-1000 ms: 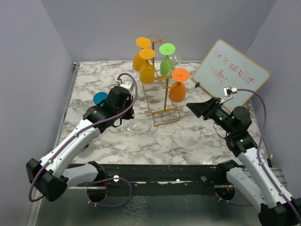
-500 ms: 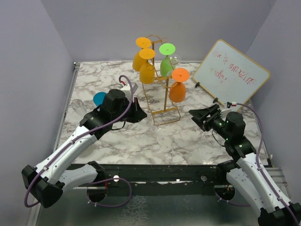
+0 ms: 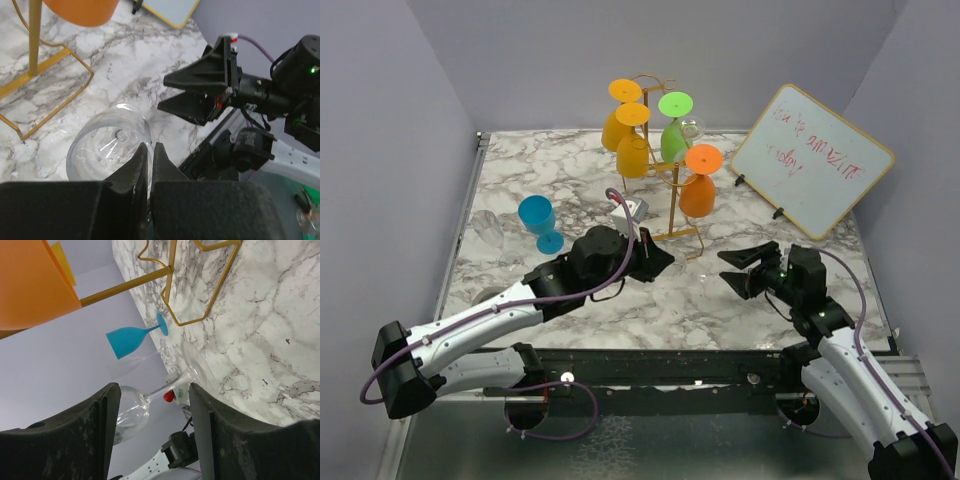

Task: Place the wine glass upside down on the wine glass rack

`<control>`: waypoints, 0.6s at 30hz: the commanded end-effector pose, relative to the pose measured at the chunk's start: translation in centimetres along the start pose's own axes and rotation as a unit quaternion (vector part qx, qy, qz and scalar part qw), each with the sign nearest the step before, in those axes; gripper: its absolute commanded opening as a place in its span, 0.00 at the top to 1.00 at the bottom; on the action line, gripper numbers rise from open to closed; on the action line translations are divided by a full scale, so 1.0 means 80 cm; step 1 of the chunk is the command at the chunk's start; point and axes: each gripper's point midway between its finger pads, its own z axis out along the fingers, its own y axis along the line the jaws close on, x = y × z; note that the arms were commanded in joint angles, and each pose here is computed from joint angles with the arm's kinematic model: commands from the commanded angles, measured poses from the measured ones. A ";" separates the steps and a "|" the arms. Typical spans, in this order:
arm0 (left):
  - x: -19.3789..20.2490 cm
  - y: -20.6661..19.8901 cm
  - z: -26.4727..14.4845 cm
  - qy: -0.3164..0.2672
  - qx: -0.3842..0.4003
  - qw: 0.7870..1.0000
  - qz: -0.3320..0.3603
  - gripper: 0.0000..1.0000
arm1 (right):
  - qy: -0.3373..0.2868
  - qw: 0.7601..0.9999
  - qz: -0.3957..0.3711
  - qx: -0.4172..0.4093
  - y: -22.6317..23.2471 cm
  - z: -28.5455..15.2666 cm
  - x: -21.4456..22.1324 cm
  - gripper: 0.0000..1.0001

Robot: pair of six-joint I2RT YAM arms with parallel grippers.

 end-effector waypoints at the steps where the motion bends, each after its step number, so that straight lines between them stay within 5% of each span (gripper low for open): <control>1: -0.054 -0.006 0.006 -0.133 -0.008 0.991 0.011 1.00 | 0.024 0.999 0.023 -0.014 0.007 -0.004 0.011 0.39; 18: -0.046 -0.050 0.040 -0.171 0.044 0.983 0.039 1.00 | 0.038 0.999 0.032 -0.015 0.016 0.004 0.014 0.44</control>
